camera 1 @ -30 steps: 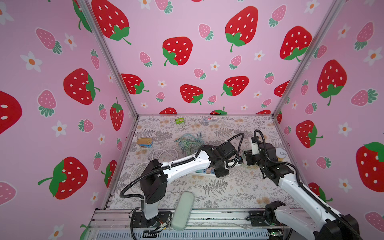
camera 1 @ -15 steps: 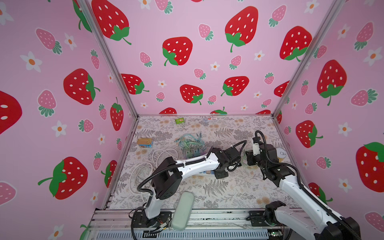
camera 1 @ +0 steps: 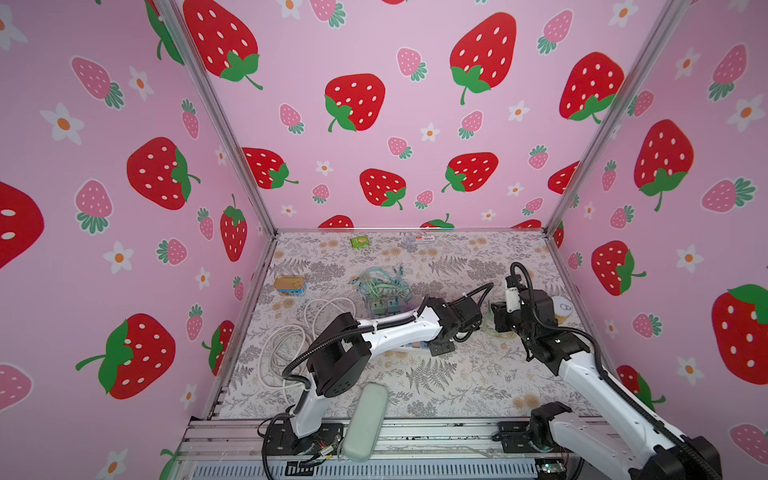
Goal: Insert the plug
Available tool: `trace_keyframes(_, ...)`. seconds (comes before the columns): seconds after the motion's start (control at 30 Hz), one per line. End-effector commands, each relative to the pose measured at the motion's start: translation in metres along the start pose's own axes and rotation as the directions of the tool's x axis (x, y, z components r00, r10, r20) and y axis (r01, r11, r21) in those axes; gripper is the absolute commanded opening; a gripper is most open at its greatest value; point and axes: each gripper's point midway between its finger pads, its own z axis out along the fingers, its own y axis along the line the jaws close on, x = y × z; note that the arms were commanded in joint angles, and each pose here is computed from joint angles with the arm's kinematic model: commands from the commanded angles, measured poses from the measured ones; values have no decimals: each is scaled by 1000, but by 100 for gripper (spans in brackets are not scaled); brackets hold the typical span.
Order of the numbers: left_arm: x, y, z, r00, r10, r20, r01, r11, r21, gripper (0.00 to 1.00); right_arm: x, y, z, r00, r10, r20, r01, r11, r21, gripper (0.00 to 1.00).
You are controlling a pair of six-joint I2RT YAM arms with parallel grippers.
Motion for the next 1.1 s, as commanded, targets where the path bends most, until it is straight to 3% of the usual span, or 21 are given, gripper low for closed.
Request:
trace_keyframes(0.0,-15,15,-21,996,-54,78,56,998,-30,0,-2,-4,-2,999,23,25,-24,1000,11,15)
trace_keyframes(0.07,-14,14,-25,996,-48,82,50,999,-19,1,-3,-3,-2,999,23,26,-23,1000,8,15)
trace_keyframes(0.13,-10,10,-27,997,-29,76,29,1000,-1,14,-3,-3,-2,999,23,27,-24,1000,8,15)
trace_keyframes(0.23,-4,7,-27,999,-5,49,4,1000,14,21,-2,-3,-2,999,24,26,-24,1000,10,15)
trace_keyframes(0.47,5,4,-18,1000,16,-17,-16,1000,23,27,-3,-3,-1,999,24,28,-24,1000,7,15)
trace_keyframes(0.8,8,5,-13,999,24,-48,-23,1000,19,11,-2,-3,-1,999,22,28,-22,1000,7,16)
trace_keyframes(1.07,4,24,-23,998,-64,-2,64,998,11,0,-3,-3,-1,999,18,29,-18,1000,7,15)
